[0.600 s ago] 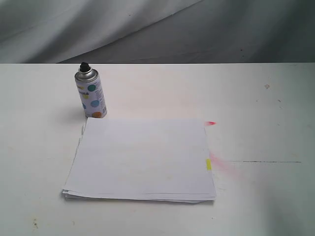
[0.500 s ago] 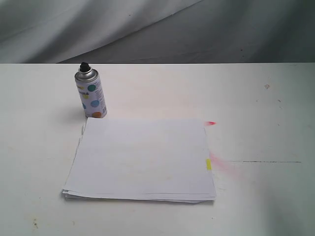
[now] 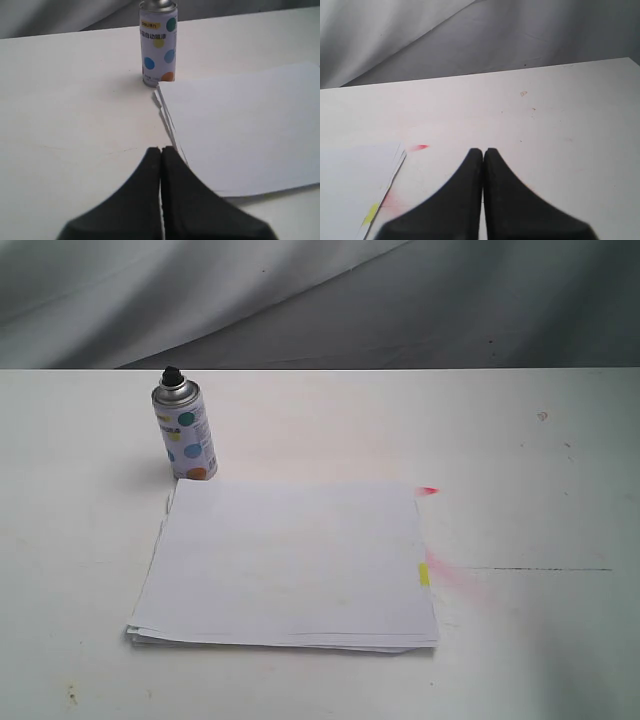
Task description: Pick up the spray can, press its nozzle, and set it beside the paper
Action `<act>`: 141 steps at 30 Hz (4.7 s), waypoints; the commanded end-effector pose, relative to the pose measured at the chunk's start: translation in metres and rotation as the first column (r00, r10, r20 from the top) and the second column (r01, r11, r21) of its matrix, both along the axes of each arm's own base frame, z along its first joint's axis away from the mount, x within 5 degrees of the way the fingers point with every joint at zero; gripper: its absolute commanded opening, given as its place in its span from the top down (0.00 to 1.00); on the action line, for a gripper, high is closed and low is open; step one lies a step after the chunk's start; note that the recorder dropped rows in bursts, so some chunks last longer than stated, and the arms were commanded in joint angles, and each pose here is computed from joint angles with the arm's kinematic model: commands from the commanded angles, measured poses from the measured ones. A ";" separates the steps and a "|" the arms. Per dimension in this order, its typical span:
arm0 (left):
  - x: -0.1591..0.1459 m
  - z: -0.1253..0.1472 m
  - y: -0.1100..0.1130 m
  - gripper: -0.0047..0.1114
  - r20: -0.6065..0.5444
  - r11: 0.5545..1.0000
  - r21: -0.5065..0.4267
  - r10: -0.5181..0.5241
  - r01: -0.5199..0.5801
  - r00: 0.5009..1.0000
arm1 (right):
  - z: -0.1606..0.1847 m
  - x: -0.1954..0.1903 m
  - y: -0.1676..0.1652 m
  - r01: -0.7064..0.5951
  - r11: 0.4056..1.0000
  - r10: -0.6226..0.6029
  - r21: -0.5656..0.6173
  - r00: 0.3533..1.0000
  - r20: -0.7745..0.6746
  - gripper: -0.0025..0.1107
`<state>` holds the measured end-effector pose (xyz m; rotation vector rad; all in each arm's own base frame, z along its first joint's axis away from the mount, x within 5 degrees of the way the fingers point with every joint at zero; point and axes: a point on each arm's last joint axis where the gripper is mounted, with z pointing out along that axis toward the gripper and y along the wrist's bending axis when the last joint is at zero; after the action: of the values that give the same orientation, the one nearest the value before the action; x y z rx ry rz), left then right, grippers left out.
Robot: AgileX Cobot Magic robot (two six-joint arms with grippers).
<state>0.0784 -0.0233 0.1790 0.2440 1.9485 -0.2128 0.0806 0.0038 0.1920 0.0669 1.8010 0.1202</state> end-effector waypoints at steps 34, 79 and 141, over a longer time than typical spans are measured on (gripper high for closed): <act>0.094 0.107 -0.030 0.96 -0.120 0.981 -0.193 -0.012 -0.012 0.993 | -0.001 0.000 -0.001 0.004 1.000 -0.004 -0.014 1.000 0.000 0.98; 0.180 -0.003 -0.039 0.96 -0.067 0.990 -0.100 0.094 -0.100 0.993 | -0.001 0.000 -0.001 0.004 1.000 -0.004 -0.014 1.000 0.000 0.98; 0.256 -0.085 -0.071 0.27 0.004 0.990 -0.131 -0.050 0.050 0.999 | -0.001 0.000 -0.001 0.004 1.000 -0.004 -0.014 1.000 0.000 0.98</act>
<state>0.3281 -0.0902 0.0939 0.1892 1.9439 -0.3712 0.0806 0.0038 0.1920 0.0669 1.8010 0.1202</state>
